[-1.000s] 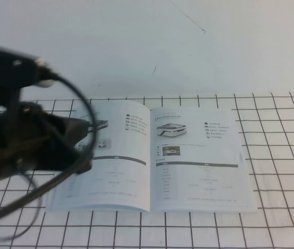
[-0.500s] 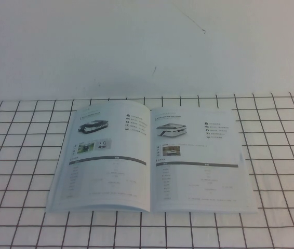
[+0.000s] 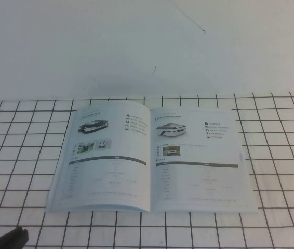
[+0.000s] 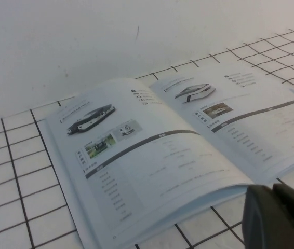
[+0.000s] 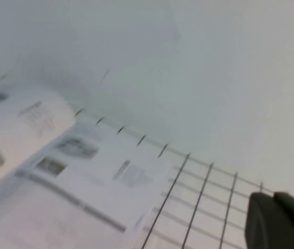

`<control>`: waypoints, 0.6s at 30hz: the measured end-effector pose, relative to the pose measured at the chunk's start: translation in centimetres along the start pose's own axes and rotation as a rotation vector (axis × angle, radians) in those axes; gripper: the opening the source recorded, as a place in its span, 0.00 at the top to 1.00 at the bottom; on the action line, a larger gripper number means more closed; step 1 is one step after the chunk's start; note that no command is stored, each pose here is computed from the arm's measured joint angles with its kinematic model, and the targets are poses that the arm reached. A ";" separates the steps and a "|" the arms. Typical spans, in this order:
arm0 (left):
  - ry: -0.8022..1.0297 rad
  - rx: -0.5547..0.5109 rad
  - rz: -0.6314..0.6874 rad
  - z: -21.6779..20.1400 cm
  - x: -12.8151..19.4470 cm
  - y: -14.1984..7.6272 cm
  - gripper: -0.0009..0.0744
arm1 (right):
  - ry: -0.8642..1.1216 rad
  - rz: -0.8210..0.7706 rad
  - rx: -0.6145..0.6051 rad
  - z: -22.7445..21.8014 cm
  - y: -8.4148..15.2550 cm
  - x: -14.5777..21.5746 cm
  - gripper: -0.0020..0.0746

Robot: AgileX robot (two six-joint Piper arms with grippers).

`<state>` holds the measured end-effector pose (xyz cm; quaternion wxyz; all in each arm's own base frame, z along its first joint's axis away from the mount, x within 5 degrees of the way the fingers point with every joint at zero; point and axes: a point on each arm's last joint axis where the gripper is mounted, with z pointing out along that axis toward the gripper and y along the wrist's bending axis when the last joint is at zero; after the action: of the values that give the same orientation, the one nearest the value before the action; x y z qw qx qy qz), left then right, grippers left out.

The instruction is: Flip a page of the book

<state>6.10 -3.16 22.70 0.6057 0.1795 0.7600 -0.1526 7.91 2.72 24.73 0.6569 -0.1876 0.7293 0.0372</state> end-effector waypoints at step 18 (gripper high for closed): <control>0.030 -0.001 -0.236 0.2 0.9 0.0 0.99 | -0.030 -0.147 -0.196 0.2 2.3 2.4 0.98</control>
<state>6.09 -3.19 21.81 0.5720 0.0908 0.7850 -0.2199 7.23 4.36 21.98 0.6472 -0.3033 0.6966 0.0626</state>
